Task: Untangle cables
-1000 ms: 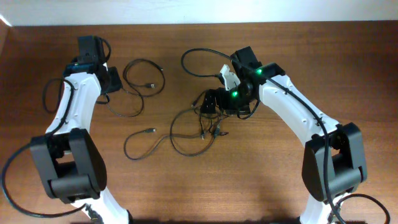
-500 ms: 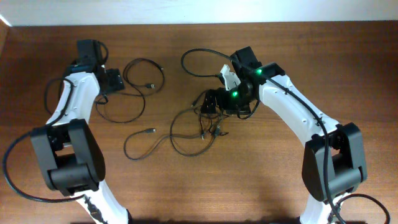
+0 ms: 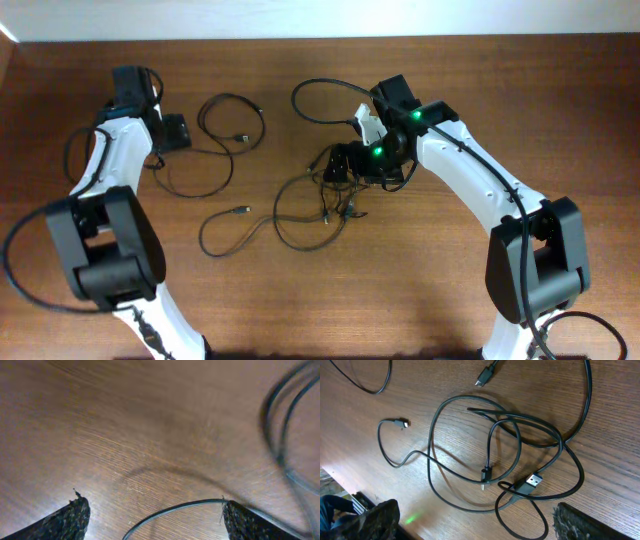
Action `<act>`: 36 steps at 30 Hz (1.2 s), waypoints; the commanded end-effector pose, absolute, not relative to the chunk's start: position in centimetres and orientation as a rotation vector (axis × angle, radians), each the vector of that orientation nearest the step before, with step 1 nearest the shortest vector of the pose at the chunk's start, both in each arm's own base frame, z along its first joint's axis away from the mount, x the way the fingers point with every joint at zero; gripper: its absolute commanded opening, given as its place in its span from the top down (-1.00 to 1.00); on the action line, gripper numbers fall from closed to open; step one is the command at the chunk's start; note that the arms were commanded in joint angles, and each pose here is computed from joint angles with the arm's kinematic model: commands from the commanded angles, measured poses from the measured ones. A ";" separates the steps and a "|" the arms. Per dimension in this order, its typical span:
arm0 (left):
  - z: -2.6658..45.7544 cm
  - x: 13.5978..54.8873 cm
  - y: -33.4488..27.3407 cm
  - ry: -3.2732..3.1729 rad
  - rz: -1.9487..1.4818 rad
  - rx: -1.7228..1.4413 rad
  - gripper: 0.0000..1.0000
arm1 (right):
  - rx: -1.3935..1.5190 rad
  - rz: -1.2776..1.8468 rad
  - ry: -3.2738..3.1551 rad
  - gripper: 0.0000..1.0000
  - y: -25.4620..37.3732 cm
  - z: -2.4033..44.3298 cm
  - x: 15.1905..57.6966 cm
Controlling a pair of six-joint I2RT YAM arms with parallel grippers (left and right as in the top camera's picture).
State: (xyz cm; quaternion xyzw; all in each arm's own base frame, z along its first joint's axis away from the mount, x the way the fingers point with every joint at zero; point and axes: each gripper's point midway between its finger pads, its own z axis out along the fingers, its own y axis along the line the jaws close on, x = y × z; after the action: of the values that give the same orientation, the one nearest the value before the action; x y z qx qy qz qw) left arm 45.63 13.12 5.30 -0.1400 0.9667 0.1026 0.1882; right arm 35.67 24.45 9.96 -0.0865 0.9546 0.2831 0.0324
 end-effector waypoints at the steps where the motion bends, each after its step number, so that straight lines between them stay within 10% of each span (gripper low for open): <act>1: 1.6 44.4 13.0 2.858 0.319 -0.194 -0.67 | -0.268 0.859 2.937 -0.97 24.5 10.1 35.8; 9: 1.1 44.6 13.2 2.865 0.339 -0.106 -0.44 | -0.267 0.857 2.941 -0.97 24.4 10.1 35.7; 19: 1.4 44.8 15.2 2.832 0.350 -0.172 0.27 | -0.269 0.858 2.936 -0.97 24.5 10.1 35.8; 24: 1.4 44.8 15.1 2.831 0.345 -0.173 1.00 | -0.269 0.858 2.937 -0.98 24.5 10.1 35.7; 27: 2.2 45.4 15.0 2.800 0.311 -0.257 1.00 | -0.268 0.858 2.938 -0.97 24.5 10.1 35.7; 32: 10.9 48.3 12.3 2.634 0.057 -0.261 1.00 | -0.269 0.858 2.938 -0.97 24.5 10.1 35.7; 36: 27.7 50.5 7.3 2.251 -0.272 -0.108 1.00 | -0.269 0.857 2.937 -0.97 24.5 10.1 35.8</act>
State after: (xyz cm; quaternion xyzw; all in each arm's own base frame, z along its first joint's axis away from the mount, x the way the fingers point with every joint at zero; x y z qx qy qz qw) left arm 48.42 11.63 10.28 -0.0836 0.9690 0.0097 0.2322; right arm 35.52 24.39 9.92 -0.0852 0.9552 0.2820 0.0288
